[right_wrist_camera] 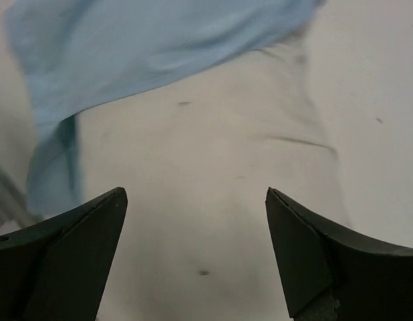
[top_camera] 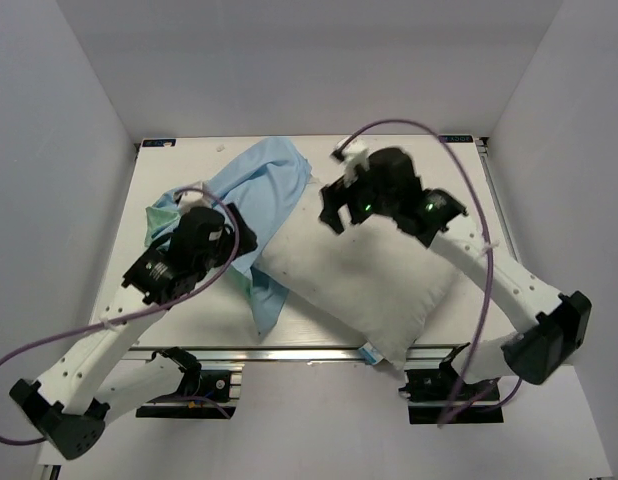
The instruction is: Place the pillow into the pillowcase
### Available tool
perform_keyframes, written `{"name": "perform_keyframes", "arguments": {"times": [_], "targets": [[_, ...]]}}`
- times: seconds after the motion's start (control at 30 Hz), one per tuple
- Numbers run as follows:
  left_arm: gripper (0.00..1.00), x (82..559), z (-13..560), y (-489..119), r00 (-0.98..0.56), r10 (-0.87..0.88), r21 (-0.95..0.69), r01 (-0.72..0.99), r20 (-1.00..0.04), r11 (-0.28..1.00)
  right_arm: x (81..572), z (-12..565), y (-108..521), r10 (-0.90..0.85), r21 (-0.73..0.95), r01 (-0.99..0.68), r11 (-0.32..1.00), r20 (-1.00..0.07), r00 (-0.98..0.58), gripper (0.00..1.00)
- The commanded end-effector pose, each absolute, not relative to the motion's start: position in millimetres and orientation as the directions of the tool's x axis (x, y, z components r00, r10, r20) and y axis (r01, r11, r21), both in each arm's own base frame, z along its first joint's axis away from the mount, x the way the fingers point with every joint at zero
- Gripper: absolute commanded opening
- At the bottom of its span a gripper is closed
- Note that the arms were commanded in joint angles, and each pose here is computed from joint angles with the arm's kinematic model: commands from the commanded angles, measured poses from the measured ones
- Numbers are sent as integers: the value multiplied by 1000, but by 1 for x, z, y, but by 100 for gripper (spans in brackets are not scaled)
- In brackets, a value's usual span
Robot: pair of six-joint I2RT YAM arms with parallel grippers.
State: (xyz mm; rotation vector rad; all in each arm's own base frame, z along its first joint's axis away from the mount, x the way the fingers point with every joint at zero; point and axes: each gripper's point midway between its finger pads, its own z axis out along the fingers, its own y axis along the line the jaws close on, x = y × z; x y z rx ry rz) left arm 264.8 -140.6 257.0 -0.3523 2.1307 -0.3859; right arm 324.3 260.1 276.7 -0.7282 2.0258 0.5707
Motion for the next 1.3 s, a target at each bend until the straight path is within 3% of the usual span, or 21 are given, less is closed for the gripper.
{"name": "perform_keyframes", "arguments": {"times": [0.0, 0.07, 0.33, 0.43, 0.6, 0.67, 0.7, 0.73, 0.77, 0.9, 1.0, 1.03, 1.07, 1.27], "targets": [[98, 228, 202, -116, -610, -451, -376, -257, -652, 890, 260, 281, 307, -444, -93, -831, 548, -875, -195, 89], [98, 218, 177, -119, -645, -442, -379, -244, -623, 892, 225, 269, 329, -462, -57, -897, 438, -870, -170, 89], [98, 214, 136, -149, -719, -418, -461, -153, -555, 874, 212, 180, 379, -707, -276, -869, 411, -698, -113, 89], [93, 216, 115, -146, -722, -410, -430, -171, -557, 887, 231, 159, 383, -733, -337, -825, 453, -668, -130, 89], [75, 217, 95, -149, -746, -390, -408, -174, -540, 896, 256, 125, 385, -763, -427, -756, 496, -630, -145, 89], [69, 219, 90, -149, -744, -390, -400, -180, -542, 899, 265, 115, 387, -746, -416, -731, 541, -639, -188, 61], [63, 219, 88, -148, -746, -387, -393, -182, -542, 901, 269, 119, 391, -722, -401, -719, 567, -662, -201, 39], [60, 220, 88, -149, -747, -384, -390, -180, -543, 903, 274, 124, 390, -696, -381, -709, 594, -685, -214, 10], [58, 221, 87, -148, -749, -381, -383, -184, -541, 905, 279, 134, 395, -654, -353, -701, 620, -726, -213, 0], [48, 225, 84, -150, -750, -369, -367, -180, -549, 913, 278, 172, 405, -523, -199, -765, 613, -827, -203, 0], [25, 233, 93, -153, -744, -356, -361, -164, -566, 918, 275, 221, 408, -390, -124, -786, 606, -907, -157, 0], [7, 238, 103, -155, -736, -355, -370, -152, -577, 917, 275, 229, 408, -356, -100, -785, 611, -921, -160, 0], [0, 240, 108, -158, -734, -349, -375, -138, -583, 917, 277, 240, 407, -318, -75, -784, 617, -934, -161, 0], [0, 241, 174, -205, -716, -304, -554, 139, -629, 821, 286, 338, 404, 80, 127, -784, 608, -992, -99, 0]]}}
